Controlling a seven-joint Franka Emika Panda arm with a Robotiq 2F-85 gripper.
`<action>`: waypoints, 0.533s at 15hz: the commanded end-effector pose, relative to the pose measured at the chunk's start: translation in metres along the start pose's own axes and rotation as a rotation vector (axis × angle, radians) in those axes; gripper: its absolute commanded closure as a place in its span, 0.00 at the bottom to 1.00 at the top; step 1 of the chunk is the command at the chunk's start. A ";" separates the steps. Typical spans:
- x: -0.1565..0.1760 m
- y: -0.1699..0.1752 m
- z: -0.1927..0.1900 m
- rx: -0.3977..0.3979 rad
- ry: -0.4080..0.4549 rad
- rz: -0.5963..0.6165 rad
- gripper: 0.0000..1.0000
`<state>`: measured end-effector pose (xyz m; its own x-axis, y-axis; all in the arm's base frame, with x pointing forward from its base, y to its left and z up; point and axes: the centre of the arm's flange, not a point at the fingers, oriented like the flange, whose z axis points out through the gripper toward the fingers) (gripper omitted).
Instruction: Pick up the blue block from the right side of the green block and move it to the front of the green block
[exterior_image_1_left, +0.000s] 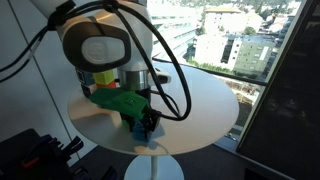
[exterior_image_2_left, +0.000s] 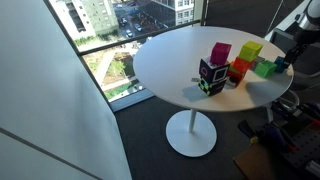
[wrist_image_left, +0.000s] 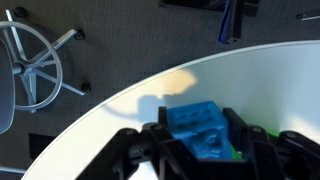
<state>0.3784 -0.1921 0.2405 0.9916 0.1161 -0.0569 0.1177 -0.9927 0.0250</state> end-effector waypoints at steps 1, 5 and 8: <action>-0.001 0.007 -0.019 0.000 -0.010 0.053 0.68; -0.002 0.005 -0.031 0.013 -0.028 0.090 0.68; -0.005 0.002 -0.043 0.022 -0.040 0.112 0.68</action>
<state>0.3790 -0.1955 0.2604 0.9955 0.0347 -0.0883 0.0356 -0.9993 0.0082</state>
